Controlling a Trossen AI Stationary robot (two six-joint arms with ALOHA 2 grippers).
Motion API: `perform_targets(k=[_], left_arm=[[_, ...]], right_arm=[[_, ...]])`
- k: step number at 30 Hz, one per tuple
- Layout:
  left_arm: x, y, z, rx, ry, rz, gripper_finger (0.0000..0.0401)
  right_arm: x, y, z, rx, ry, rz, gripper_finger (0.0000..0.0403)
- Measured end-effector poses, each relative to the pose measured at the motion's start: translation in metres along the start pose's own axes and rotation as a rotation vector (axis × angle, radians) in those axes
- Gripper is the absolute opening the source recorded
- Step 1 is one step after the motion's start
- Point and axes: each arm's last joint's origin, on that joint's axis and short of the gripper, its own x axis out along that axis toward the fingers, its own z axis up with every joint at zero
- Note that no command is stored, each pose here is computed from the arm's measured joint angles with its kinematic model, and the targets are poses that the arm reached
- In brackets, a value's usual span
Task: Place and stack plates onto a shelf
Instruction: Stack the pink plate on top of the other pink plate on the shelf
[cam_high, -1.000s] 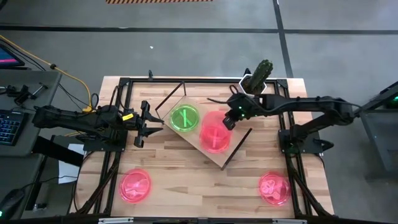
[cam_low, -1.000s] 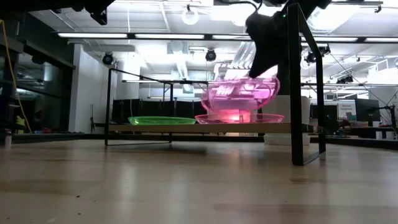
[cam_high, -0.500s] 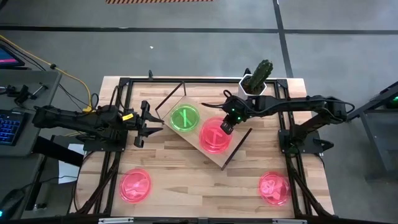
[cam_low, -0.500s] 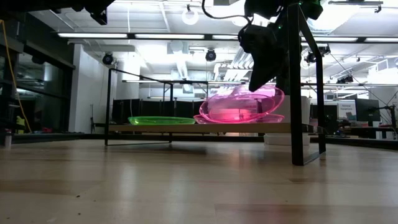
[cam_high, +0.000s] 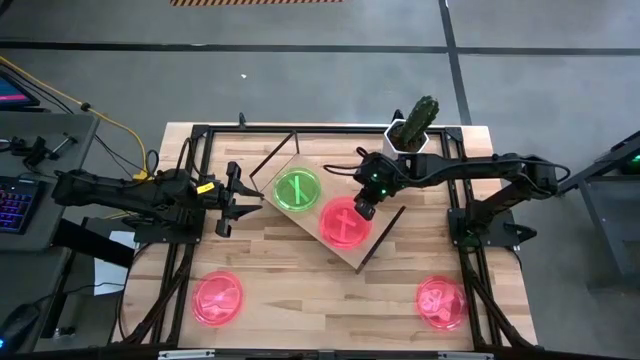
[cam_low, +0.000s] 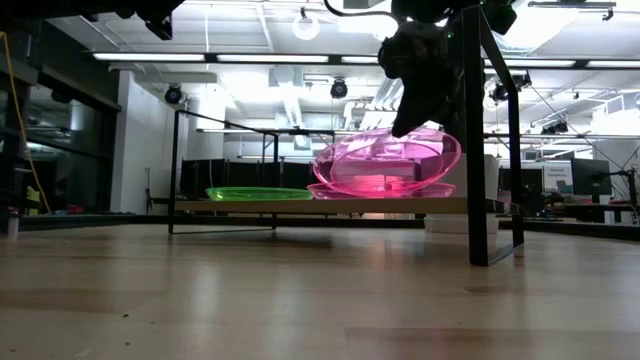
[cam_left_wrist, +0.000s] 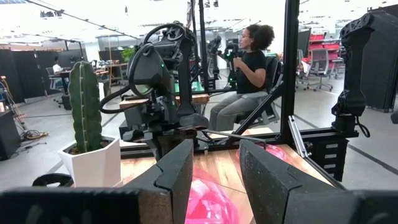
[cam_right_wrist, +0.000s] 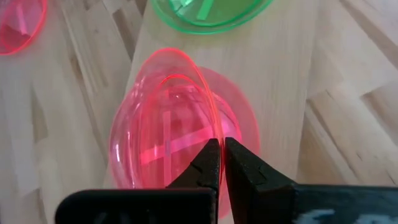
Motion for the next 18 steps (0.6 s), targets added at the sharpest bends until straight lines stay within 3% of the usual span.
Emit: perform_targets(k=[18], left_arm=[[-0.0001,0.0000,0.0001,0.000,0.000,0.000,0.0122]], right_arm=[[-0.0002,0.0010,0.0010,-0.002,-0.007,0.022,0.0000]])
